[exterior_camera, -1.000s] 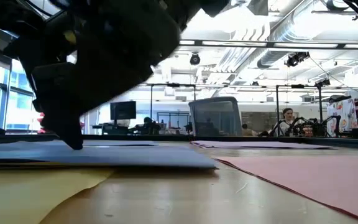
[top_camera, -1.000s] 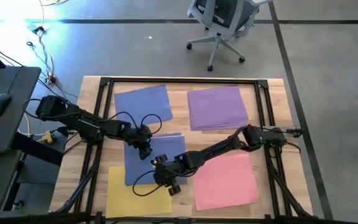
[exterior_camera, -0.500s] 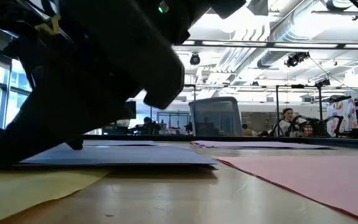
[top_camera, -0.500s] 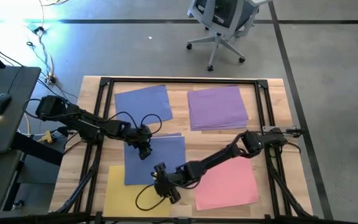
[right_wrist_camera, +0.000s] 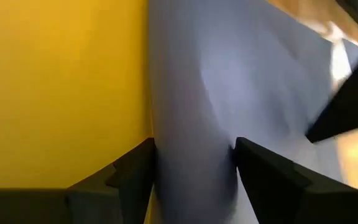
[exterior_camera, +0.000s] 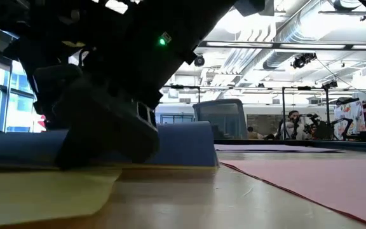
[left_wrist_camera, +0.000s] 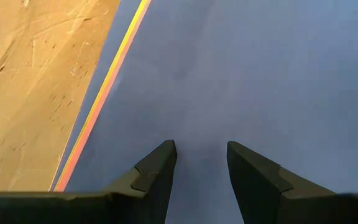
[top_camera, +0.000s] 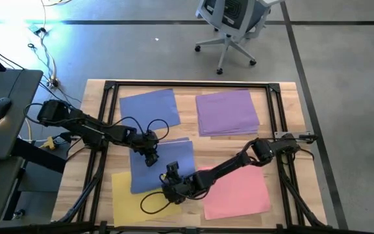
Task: Organize paper
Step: Stack the blue paper on the top left blue paper
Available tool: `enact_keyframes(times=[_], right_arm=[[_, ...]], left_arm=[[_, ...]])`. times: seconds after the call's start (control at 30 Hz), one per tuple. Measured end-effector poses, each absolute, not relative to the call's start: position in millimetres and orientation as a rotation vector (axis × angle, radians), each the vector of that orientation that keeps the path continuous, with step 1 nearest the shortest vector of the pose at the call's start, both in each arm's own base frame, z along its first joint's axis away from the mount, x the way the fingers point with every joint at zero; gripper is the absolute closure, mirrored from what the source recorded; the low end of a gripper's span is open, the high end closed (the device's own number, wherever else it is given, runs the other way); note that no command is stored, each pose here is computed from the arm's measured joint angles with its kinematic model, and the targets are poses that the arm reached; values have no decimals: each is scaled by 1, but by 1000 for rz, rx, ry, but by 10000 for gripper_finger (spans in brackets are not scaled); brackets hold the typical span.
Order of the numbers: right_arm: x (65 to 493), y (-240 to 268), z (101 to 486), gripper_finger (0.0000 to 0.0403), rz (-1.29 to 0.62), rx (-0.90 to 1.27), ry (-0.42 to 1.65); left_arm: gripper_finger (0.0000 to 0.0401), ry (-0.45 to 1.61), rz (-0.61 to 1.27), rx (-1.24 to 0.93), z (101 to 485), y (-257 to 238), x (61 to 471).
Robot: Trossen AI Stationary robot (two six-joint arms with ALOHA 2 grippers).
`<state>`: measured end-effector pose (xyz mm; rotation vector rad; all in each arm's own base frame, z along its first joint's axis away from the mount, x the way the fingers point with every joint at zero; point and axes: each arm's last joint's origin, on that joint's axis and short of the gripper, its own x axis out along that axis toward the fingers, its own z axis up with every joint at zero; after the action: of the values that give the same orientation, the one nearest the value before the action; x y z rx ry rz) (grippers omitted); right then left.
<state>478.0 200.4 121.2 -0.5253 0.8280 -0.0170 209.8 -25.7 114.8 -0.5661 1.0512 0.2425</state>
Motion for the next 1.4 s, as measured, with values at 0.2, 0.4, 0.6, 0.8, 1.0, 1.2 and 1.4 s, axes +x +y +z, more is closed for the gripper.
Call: enact_keyframes(times=[0.2, 0.4, 0.6, 0.8, 1.0, 1.2, 1.4], right_arm=[[478, 201, 136, 244, -6, -437, 799], [480, 197, 136, 270, 65, -313, 813], [485, 181, 134, 331, 45, -205, 855], [490, 170, 137, 396, 125, -141, 868], [493, 160, 139, 400, 286, 25, 906], [494, 155, 139, 387, 269, 60, 914], [494, 152, 138, 383, 246, 30, 925]], left_arm=[[270, 1051, 242, -567, 115, -26, 210], [270, 1051, 242, -566, 115, -26, 210], [270, 1051, 242, -566, 115, -26, 210], [270, 1051, 242, -566, 115, -26, 210], [270, 1052, 241, -566, 115, -26, 210], [270, 1051, 242, -566, 115, -26, 210], [270, 1051, 246, -573, 115, -26, 210]])
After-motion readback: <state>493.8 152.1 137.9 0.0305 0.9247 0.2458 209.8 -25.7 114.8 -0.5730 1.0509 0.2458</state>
